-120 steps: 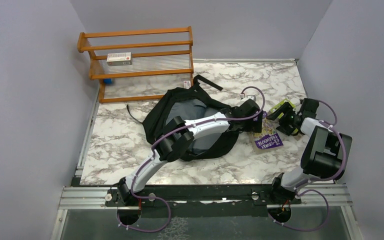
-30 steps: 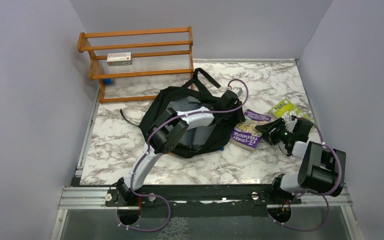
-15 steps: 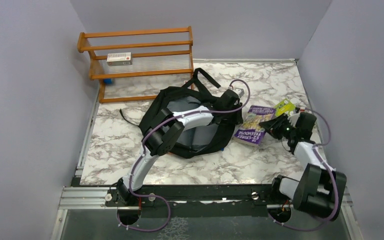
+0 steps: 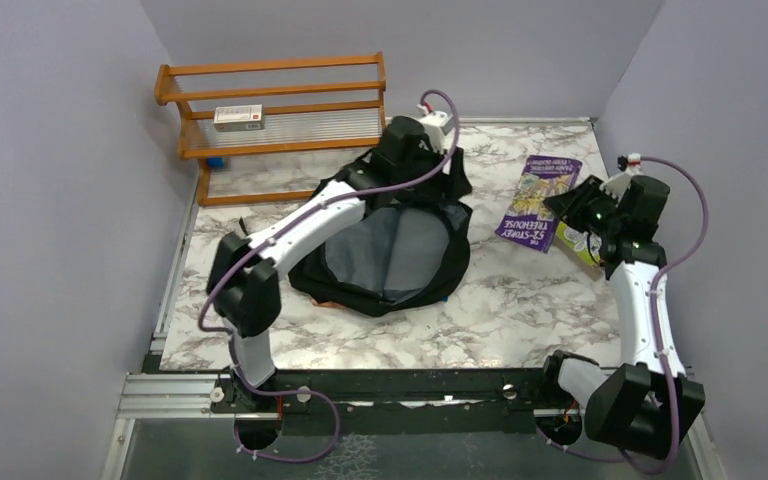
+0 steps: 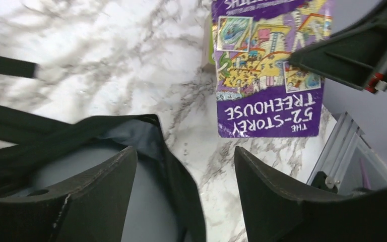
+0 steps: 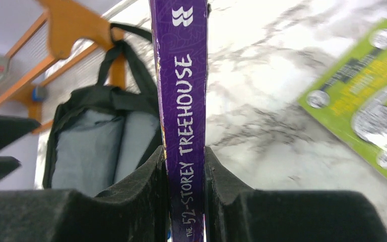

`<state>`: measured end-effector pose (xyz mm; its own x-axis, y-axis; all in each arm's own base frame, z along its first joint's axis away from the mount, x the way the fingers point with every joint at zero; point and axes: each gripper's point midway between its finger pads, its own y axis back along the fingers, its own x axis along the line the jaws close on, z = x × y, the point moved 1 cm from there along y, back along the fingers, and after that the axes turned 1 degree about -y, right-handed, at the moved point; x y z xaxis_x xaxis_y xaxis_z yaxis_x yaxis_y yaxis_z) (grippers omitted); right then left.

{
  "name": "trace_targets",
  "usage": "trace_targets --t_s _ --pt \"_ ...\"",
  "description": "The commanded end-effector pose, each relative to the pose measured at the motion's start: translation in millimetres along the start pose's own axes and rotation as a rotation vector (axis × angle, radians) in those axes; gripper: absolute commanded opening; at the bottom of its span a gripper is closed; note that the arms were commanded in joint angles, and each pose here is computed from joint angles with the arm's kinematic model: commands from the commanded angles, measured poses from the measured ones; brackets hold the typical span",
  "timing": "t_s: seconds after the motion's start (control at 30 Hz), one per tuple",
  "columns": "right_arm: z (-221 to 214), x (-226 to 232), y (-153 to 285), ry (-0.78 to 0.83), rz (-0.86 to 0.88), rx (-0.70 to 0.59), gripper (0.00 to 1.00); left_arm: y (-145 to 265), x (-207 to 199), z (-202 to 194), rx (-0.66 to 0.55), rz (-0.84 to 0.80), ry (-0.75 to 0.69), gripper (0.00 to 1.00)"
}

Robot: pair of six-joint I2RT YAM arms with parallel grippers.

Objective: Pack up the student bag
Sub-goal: Pick up the book from the center of the board.

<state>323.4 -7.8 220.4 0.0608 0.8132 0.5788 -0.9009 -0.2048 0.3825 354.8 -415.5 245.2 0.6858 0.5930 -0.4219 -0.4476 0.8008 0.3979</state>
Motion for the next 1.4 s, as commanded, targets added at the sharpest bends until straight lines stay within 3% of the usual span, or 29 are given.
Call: trace_targets --t_s 0.0,0.27,0.53,0.9,1.17,1.37 --pt "5 77 -6 0.181 0.258 0.097 0.01 67 14 25 -0.057 -0.003 -0.157 0.73" --pt "-31 189 -11 0.379 0.709 0.301 0.00 158 22 35 -0.109 0.070 -0.357 0.76" --pt "-84 226 -9 0.621 0.940 0.517 0.00 203 5 34 -0.125 0.068 -0.444 0.88" --pt "-110 249 40 0.730 1.293 0.538 0.00 208 -18 4 0.037 -0.111 -0.464 0.91" --pt "-132 263 60 0.732 1.396 0.625 0.01 203 -30 2 0.063 -0.204 -0.438 0.92" --pt "-131 268 68 0.759 1.417 0.614 0.01 195 -34 -17 0.131 -0.284 -0.383 0.82"
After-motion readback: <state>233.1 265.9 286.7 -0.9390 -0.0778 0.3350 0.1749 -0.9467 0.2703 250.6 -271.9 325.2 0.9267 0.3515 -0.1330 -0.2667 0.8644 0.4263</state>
